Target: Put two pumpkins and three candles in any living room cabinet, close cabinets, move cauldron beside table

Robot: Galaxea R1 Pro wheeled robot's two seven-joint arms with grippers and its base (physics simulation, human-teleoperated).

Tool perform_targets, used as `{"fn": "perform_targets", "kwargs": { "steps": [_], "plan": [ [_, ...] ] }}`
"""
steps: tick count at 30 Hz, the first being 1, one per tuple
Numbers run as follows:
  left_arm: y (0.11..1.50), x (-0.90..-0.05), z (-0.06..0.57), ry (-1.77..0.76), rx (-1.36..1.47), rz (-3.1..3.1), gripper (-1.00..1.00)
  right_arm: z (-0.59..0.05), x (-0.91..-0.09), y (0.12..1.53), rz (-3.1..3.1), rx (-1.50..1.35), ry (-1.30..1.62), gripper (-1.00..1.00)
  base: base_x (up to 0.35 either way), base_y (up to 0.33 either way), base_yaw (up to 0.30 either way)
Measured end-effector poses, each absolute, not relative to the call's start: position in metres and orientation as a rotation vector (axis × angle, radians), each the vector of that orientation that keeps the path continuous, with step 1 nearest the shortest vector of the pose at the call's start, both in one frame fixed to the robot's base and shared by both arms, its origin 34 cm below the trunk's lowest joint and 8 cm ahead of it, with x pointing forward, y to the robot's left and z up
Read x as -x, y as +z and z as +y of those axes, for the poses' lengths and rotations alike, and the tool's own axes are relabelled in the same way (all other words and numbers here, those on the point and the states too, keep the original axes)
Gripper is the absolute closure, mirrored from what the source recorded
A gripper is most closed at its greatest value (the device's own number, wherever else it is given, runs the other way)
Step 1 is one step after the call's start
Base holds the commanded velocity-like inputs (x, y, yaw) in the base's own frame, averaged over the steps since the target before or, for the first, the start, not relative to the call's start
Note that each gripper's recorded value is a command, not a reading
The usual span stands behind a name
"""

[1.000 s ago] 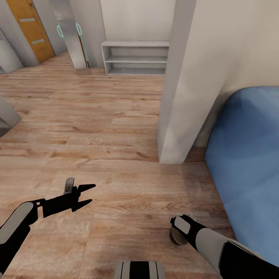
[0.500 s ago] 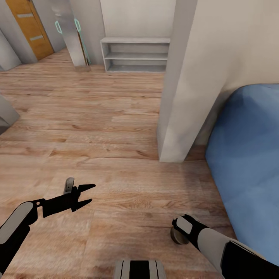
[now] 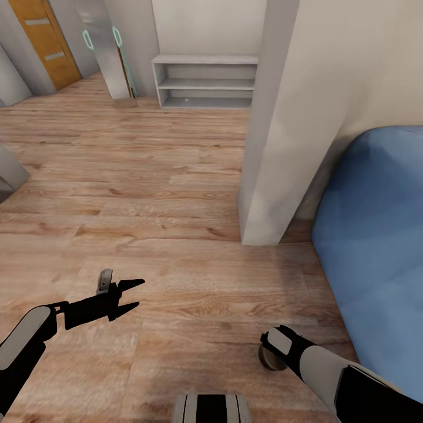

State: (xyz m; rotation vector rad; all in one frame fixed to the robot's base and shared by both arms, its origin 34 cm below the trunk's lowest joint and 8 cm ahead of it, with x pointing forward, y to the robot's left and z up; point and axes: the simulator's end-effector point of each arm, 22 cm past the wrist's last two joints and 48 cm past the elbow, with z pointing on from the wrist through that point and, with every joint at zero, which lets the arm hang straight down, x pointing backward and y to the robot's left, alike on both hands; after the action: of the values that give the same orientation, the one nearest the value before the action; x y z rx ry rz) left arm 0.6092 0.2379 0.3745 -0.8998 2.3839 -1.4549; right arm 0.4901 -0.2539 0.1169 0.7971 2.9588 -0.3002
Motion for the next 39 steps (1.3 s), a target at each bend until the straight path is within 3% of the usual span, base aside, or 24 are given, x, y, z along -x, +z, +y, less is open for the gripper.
{"fn": "perform_targets", "kwargs": {
  "steps": [29, 30, 39],
  "plan": [
    [0.353, -0.604, 0.237, -1.453, 0.937, 2.411, -1.0, -0.254, -0.479, 0.101, 3.0, -0.767, -0.322, -1.0, 0.0, 0.0, 0.0],
    [0.353, -0.604, 0.237, -1.453, 0.938, 2.411, -1.0, -0.254, -0.479, 0.101, 3.0, -0.767, -0.322, 1.0, 0.0, 0.0, 0.0],
    [0.353, -0.604, 0.238, -1.451, 0.938, 2.412, -1.0, -0.254, -0.479, 0.101, 3.0, -0.768, -0.322, 1.0, 0.0, 0.0, 0.0]
  ]
}}
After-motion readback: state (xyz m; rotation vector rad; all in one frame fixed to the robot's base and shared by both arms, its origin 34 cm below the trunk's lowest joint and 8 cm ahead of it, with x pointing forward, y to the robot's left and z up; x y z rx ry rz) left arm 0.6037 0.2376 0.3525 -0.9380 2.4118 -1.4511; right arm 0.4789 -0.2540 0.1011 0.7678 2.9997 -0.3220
